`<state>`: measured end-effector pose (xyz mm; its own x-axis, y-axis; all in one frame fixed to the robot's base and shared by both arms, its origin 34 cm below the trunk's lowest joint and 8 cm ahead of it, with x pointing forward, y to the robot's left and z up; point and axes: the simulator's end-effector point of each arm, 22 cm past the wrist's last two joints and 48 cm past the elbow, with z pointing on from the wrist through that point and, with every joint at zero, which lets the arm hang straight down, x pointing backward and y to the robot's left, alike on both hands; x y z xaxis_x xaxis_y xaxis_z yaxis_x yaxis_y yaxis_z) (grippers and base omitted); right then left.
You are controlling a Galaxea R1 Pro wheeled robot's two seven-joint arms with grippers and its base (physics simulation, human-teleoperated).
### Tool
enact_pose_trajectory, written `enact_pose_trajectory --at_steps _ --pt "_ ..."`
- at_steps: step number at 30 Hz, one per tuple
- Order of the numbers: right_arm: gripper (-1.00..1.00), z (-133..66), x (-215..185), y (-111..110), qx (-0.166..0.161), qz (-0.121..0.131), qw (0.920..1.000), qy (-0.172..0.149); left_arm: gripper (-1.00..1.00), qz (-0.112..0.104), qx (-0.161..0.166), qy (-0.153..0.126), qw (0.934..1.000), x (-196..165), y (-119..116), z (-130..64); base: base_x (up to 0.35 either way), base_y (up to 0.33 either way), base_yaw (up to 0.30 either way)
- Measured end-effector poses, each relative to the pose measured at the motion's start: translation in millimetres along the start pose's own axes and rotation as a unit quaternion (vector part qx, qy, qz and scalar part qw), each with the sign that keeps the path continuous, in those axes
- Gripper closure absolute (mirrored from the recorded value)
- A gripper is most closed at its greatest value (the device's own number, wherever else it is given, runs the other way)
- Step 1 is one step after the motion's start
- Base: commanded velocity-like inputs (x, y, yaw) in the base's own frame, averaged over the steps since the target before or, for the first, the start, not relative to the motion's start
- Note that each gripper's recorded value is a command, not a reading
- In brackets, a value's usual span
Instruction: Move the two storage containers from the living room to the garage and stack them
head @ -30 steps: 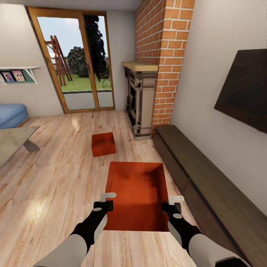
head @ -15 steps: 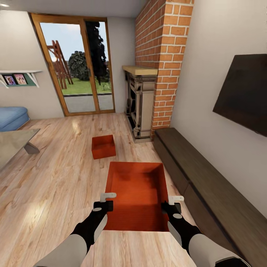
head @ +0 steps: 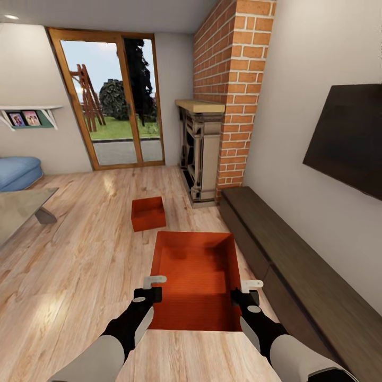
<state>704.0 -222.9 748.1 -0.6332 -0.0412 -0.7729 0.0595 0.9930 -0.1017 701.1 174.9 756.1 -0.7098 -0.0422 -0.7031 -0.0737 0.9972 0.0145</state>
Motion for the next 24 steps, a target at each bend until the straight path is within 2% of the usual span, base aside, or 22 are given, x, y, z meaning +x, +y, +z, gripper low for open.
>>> enact_pose_trajectory --at_steps 24 --pt "1.0 -8.2 -22 -2 0.001 0.002 0.9998 -0.019 1.0 -0.001 0.001 -0.02 0.9998 -21 0 -10.8 0.0 0.0 0.0"
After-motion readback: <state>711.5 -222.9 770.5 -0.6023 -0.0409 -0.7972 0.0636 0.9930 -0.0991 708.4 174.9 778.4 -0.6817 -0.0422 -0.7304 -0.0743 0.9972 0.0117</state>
